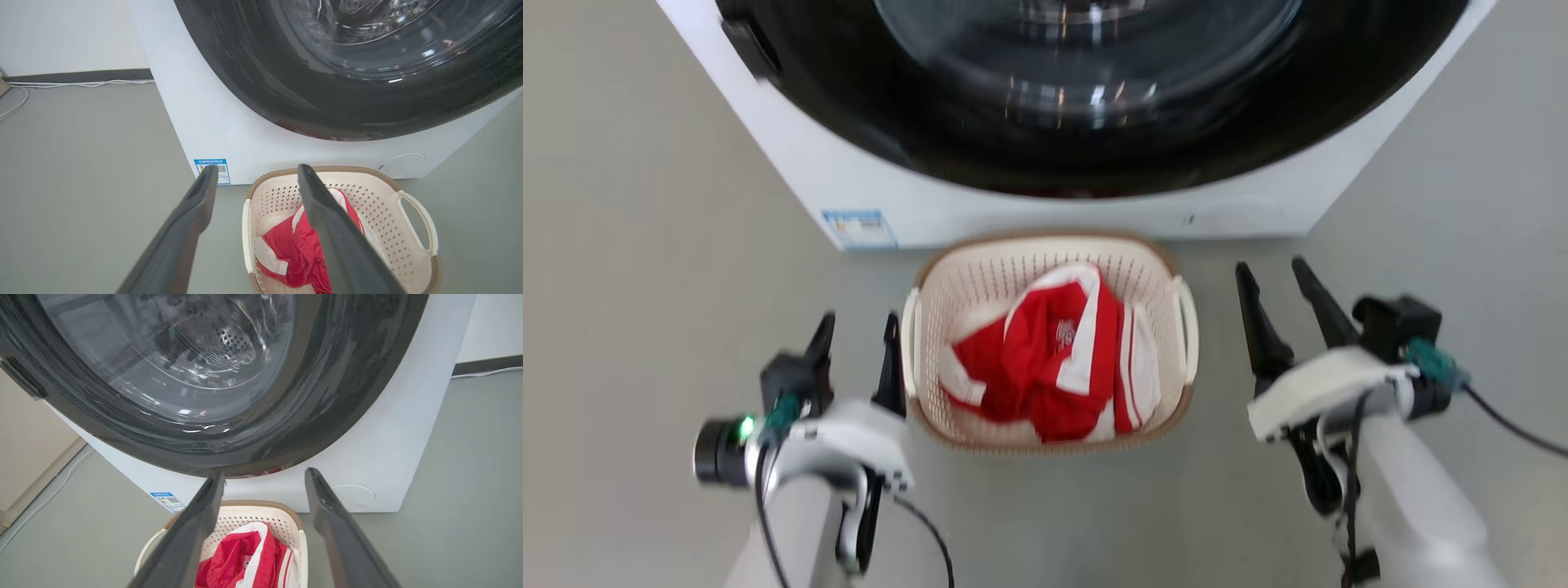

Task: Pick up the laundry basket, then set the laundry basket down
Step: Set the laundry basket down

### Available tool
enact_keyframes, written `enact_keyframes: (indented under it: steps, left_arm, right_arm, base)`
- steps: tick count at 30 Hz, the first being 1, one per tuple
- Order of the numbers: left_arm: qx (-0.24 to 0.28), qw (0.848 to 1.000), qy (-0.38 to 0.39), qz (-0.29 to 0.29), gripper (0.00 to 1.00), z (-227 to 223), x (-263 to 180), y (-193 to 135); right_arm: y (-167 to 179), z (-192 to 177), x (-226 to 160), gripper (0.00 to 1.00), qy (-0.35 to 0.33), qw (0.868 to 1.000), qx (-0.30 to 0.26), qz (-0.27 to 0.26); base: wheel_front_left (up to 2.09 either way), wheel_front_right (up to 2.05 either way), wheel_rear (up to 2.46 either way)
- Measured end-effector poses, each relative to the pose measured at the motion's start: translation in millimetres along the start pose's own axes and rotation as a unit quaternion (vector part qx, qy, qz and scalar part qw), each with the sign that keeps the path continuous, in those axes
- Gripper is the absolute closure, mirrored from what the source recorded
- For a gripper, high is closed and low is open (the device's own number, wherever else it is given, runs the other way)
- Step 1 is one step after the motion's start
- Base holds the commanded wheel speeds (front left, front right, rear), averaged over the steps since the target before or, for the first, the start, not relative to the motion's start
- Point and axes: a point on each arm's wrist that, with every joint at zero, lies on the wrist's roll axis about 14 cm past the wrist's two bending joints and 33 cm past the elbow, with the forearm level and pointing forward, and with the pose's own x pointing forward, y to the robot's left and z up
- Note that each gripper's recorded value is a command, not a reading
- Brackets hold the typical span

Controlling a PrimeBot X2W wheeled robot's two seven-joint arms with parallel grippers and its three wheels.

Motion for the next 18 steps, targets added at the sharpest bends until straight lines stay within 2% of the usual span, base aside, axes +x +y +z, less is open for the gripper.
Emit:
enact_keyframes:
  steps: [7,18]
  left_arm:
    - [-0.005,0.999,-0.053,0.007,0.00,27.6,-49.4,2.2]
    - [-0.011,0.995,-0.102,0.018,0.00,46.2,-107.9,8.0]
  right_arm:
    - [-0.6,28.4,-50.4,0.00,-0.053,0.998,0.010,-0.015]
    - [1.0,48.5,-115.4,0.00,-0.109,0.994,0.015,-0.028]
  base:
    - [0.00,0.00,0.00]
    - [0.00,0.00,0.00]
